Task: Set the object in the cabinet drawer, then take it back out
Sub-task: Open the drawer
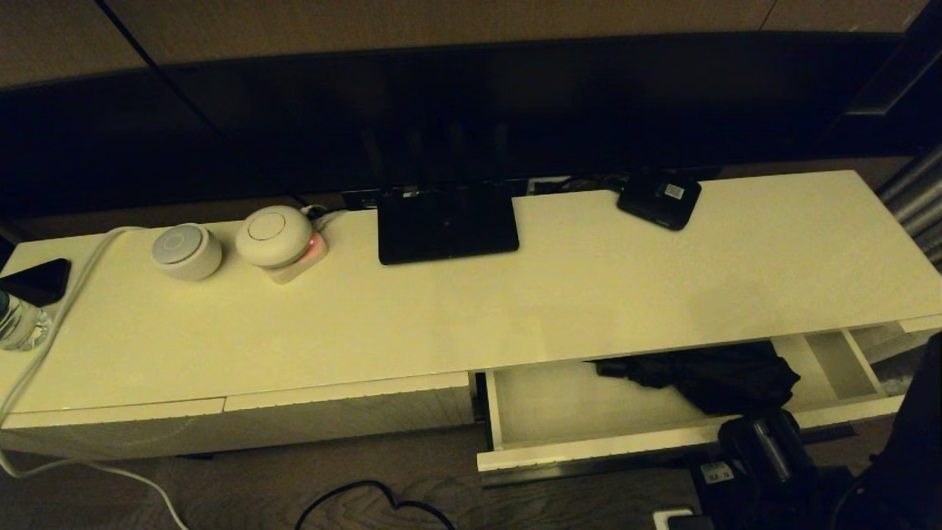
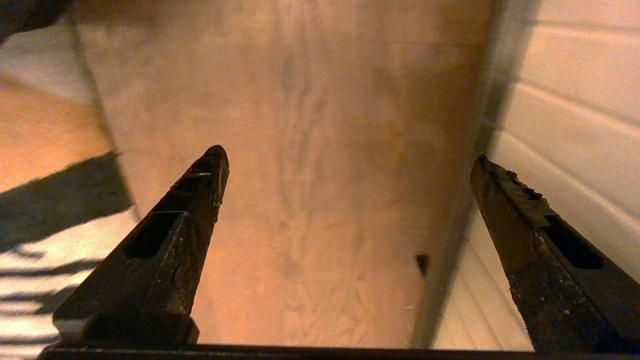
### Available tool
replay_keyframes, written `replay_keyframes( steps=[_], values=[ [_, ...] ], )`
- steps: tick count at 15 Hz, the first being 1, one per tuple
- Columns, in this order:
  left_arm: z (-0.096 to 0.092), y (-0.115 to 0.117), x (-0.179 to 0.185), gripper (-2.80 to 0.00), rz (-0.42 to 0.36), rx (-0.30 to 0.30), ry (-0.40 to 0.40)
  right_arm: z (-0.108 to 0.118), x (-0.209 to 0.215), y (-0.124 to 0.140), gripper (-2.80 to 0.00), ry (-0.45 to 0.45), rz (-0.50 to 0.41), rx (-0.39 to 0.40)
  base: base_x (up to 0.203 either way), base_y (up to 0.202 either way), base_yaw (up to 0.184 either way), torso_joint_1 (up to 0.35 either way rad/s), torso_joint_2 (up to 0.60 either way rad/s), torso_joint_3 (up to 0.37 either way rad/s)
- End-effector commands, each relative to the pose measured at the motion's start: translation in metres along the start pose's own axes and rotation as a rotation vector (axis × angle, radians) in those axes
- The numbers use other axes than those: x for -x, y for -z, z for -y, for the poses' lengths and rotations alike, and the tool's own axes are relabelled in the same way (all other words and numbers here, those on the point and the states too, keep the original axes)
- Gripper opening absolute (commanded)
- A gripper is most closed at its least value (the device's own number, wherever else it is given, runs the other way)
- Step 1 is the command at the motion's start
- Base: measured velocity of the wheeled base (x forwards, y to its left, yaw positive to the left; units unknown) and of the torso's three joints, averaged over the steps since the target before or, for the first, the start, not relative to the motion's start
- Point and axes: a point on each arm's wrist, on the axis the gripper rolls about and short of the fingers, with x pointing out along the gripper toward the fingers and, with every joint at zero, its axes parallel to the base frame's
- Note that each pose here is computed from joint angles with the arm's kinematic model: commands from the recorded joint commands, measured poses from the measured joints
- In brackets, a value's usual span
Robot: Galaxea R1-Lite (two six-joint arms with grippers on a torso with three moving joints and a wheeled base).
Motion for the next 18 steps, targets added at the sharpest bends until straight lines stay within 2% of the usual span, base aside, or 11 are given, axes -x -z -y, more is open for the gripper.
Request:
replay_keyframes(
  steps=[1,5,8,11,14,15,16,17,18],
  values=[
    [0.0,0.001,0.0,-2.8,-0.003,0.0,-0.001,0.003,0.009,-0.001,0.0,0.052,0.011,0.009,0.0,0.0,0.0,0.0,0.0,0.0],
    [0.0,0.001,0.0,-2.8,-0.003,0.0,-0.001,0.013,0.034,-0.002,0.0,0.134,0.019,0.007,0.0,0.0,0.0,0.0,0.0,0.0],
    [0.0,0.001,0.0,-2.8,-0.003,0.0,-0.001,0.011,0.073,-0.002,0.0,0.158,0.02,0.005,0.0,0.0,0.0,0.0,0.0,0.0],
    [0.0,0.001,0.0,-2.8,-0.003,0.0,-0.001,-0.007,0.121,0.001,0.0,0.138,0.014,-0.007,0.0,0.0,0.0,0.0,0.0,0.0],
    [0.0,0.001,0.0,-2.8,-0.003,0.0,0.001,-0.033,0.17,0.004,0.0,0.125,0.015,-0.072,0.0,0.0,0.0,0.0,0.0,0.0],
    [0.0,0.001,0.0,-2.8,-0.003,0.0,-0.001,-0.043,0.187,0.005,0.0,0.095,0.01,-0.098,0.0,0.0,0.0,0.0,0.0,0.0],
    [0.0,0.001,0.0,-2.8,-0.003,0.0,-0.001,-0.053,0.203,0.006,-2.27,0.058,0.002,-0.124,0.0,0.0,0.0,0.0,0.0,0.0],
    [0.0,0.001,0.0,-2.8,-0.003,0.0,-0.001,-0.06,0.221,0.007,-2.8,0.04,-0.002,-0.153,0.0,0.0,0.0,0.0,0.0,0.0],
    [0.0,0.001,0.0,-2.8,-0.003,0.0,-0.001,-0.063,0.238,0.007,-2.8,0.048,0.001,-0.185,0.0,0.0,0.0,0.0,0.0,0.0]
  ],
)
